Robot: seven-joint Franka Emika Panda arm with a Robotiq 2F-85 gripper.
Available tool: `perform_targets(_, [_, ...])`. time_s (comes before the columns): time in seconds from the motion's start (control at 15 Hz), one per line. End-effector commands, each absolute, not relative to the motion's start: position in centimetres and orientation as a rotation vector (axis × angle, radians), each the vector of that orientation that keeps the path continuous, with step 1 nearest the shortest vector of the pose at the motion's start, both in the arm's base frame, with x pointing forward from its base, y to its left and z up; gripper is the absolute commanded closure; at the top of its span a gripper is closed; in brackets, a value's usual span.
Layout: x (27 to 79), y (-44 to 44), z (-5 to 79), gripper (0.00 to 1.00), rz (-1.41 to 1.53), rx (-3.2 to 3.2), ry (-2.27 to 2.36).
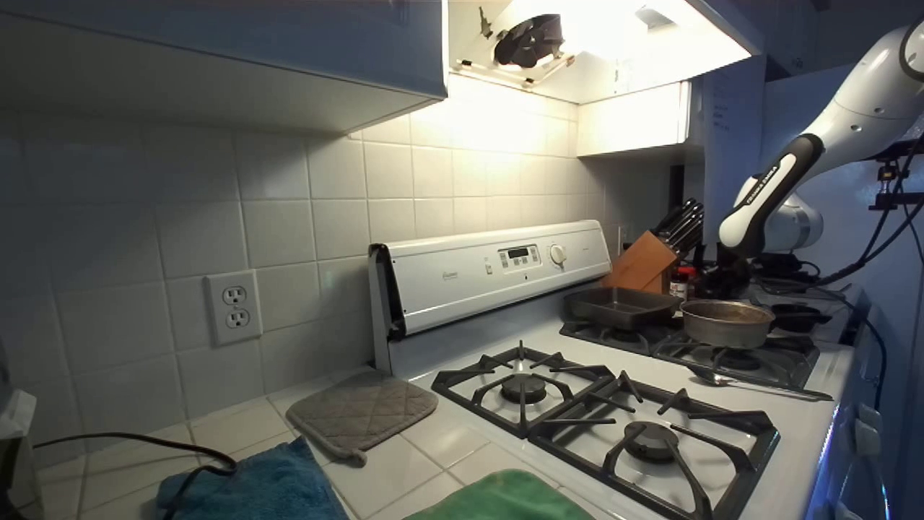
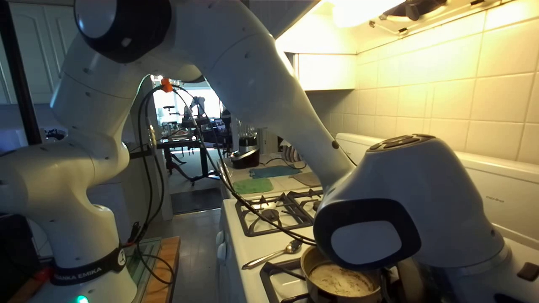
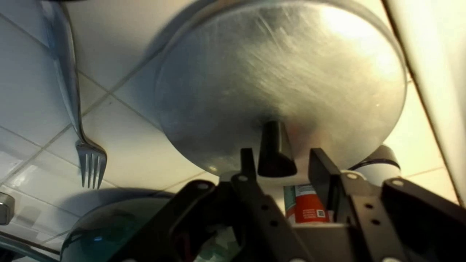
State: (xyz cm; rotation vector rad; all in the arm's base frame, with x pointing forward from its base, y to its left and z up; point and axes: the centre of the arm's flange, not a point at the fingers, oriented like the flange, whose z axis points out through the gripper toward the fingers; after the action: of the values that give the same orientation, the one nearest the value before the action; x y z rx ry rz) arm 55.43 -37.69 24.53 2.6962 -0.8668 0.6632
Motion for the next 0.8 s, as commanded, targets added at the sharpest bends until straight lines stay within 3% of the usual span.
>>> perform_targets(0.0, [55.51, -37.68, 24.14, 0.25, 0.658, 2.686, -0.907])
perform_targets(0.2, [55.3, -37.62, 24.28, 0.05, 0.649, 2.689, -0.922])
perform_targets(0.27, [55.25, -37.55, 24.29, 0.48, 0.647, 2.69, -0.923])
perform_targets(0.4, [55.21, -37.45, 24.23, 0.46, 0.645, 2.691, -0.925])
perform_targets(0.73, [55.06, -37.21, 24.28, 0.81, 0.622, 2.694, -0.952])
